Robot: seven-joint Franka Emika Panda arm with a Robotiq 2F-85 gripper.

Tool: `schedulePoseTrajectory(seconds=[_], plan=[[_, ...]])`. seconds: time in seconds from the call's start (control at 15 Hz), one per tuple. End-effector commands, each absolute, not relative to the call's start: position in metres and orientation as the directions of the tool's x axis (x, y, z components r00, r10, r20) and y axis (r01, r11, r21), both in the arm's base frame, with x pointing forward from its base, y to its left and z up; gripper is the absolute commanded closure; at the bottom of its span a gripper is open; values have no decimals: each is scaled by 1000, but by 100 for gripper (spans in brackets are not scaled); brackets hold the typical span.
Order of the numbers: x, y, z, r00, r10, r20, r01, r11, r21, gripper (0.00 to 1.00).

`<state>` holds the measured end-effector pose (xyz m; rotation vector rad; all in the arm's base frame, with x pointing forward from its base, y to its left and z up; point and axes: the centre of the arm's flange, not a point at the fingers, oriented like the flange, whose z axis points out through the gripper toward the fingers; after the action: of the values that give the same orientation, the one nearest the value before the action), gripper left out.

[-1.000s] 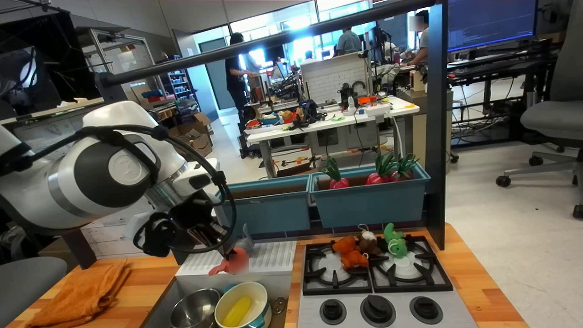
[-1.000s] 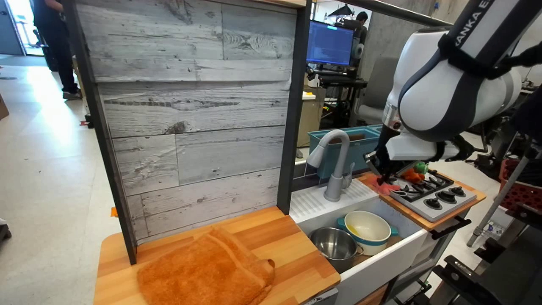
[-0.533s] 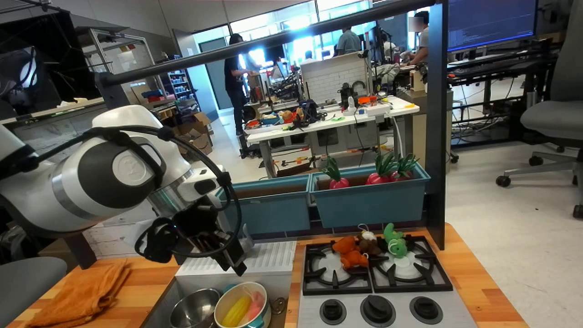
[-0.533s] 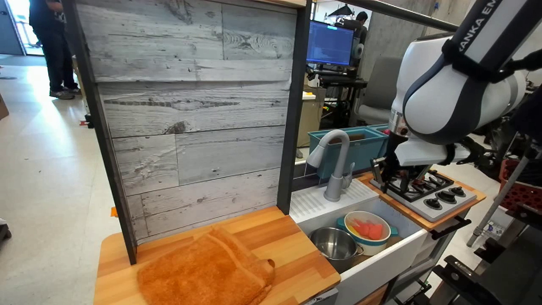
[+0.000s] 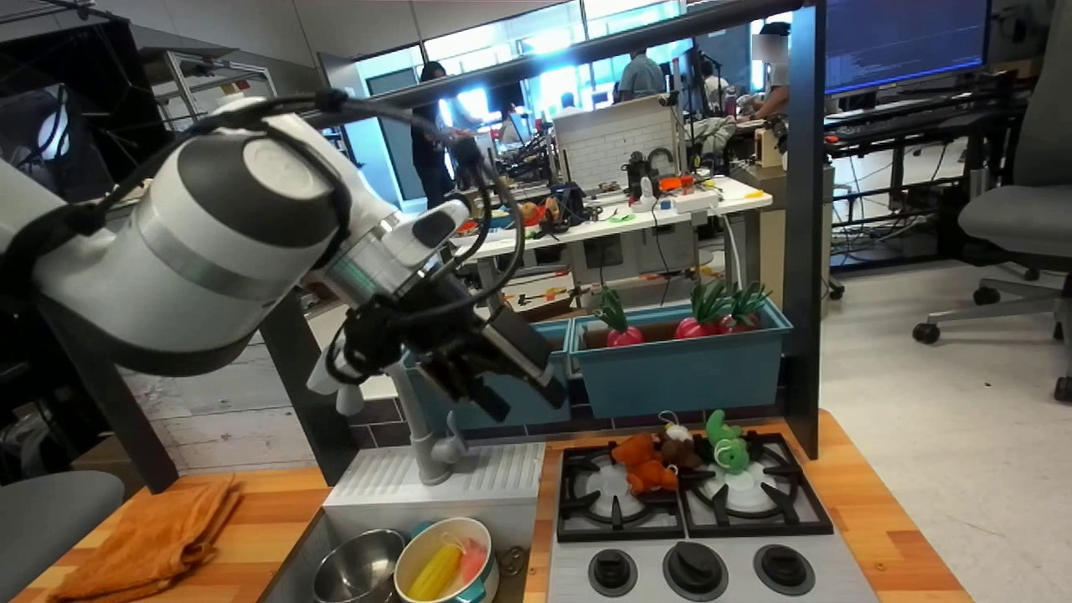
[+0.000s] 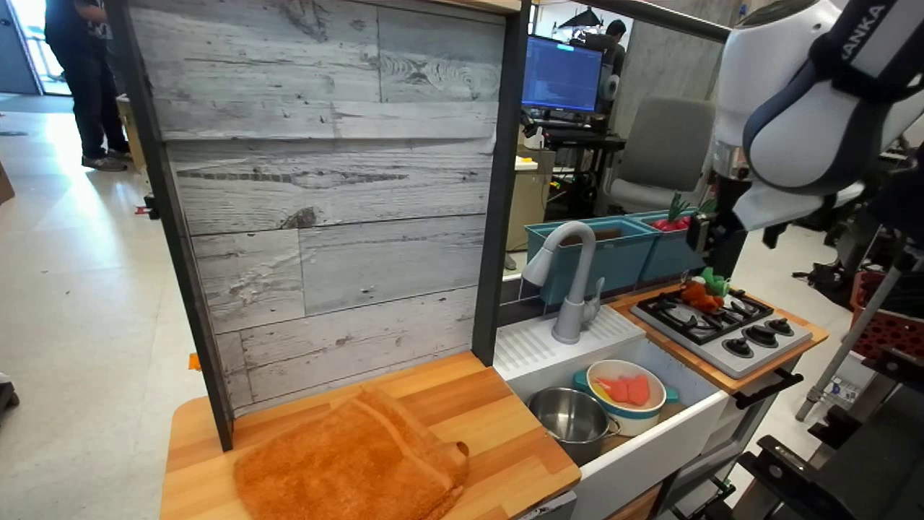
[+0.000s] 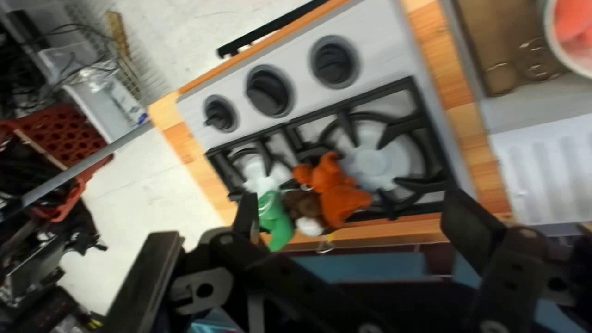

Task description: Pick the objects on the counter and the stove and put them in the pots in the sink, then wipe the counter with the cloth

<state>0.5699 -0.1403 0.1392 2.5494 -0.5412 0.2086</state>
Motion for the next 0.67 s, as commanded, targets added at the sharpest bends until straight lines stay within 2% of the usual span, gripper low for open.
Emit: schedulePoseTrajectory(seconds=[0.0,0.07,0.27,0.4,0.6], plan=[[574,-212,168,956,-267,118,-284,-755,590,0],[567,-182,158,932,-309,191,-362,-754,549,0],[564,-198,159,929,-321,184,-368,-749,551,0],[570,-182,140,870,-374,321,-490,-728,480,0],[583,-185,114,782,-466,415,-614,-691,381,0]])
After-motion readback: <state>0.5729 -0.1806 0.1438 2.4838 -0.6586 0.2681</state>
